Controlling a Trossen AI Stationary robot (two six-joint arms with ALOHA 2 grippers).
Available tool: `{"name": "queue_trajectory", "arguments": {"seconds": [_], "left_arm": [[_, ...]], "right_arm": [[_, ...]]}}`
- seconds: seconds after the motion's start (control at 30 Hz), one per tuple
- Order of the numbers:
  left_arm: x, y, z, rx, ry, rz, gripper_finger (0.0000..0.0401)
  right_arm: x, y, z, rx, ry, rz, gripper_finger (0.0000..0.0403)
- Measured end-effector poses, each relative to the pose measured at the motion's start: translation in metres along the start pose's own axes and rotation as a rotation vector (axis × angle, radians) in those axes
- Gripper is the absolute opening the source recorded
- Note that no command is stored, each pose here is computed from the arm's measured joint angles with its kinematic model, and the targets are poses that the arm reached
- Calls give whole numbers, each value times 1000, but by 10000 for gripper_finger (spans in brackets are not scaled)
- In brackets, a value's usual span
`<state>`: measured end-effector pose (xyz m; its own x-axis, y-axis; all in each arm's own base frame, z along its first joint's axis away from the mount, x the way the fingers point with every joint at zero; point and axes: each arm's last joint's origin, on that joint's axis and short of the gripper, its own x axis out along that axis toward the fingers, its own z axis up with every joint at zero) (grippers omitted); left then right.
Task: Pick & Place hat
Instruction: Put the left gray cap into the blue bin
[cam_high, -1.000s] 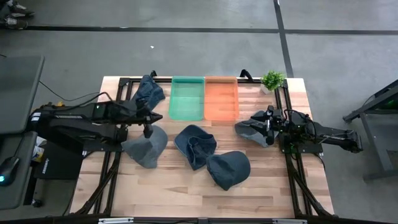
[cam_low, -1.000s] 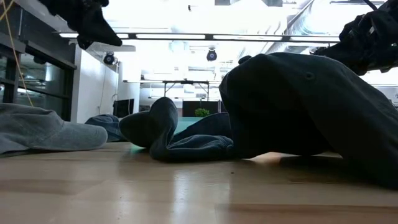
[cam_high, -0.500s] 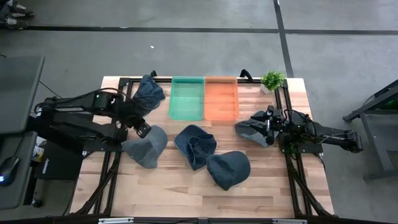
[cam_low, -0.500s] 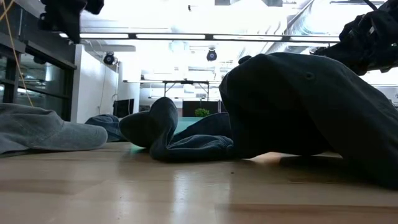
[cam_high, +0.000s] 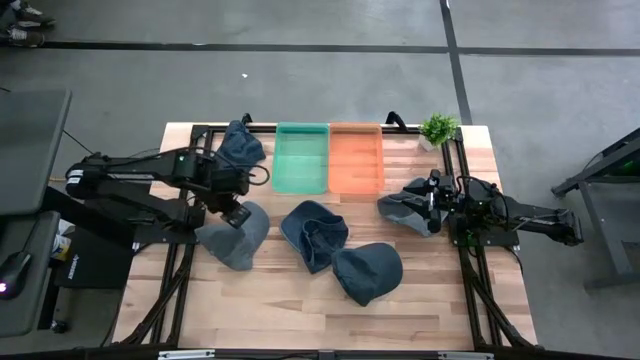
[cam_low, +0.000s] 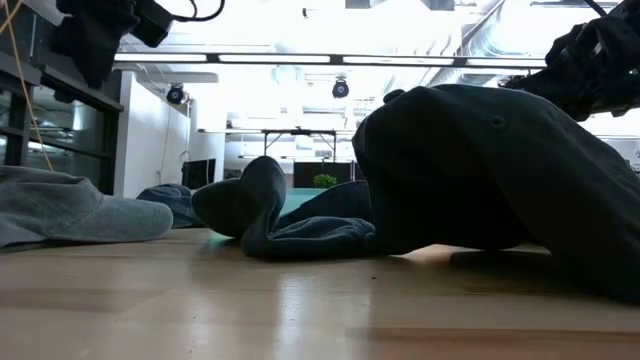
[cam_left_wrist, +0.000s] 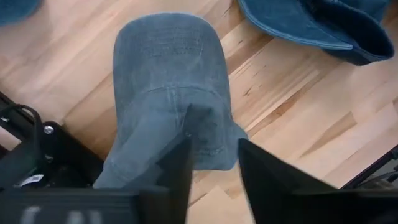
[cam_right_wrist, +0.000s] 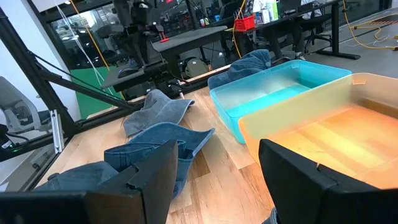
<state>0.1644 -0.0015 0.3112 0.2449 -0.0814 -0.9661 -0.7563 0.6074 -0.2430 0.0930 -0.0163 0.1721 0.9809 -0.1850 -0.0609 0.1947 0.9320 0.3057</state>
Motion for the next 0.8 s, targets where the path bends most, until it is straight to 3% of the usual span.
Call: {"name": "queue_trajectory", "arguments": {"seconds": [0.17, 0.27, 0.6, 0.8], "left_arm": [[27, 6, -3, -165, 80, 46, 221], [43, 12, -7, -250, 116, 83, 249], [89, 16, -24, -208, 169, 115, 256], [101, 17, -23, -166, 140, 218, 256]], "right_arm": [[0, 0, 0, 0, 1, 0, 220], [0, 0, 0, 0, 0, 0, 220], [0, 0, 0, 0, 0, 0, 220], [0, 0, 0, 0, 1, -1, 220]]}}
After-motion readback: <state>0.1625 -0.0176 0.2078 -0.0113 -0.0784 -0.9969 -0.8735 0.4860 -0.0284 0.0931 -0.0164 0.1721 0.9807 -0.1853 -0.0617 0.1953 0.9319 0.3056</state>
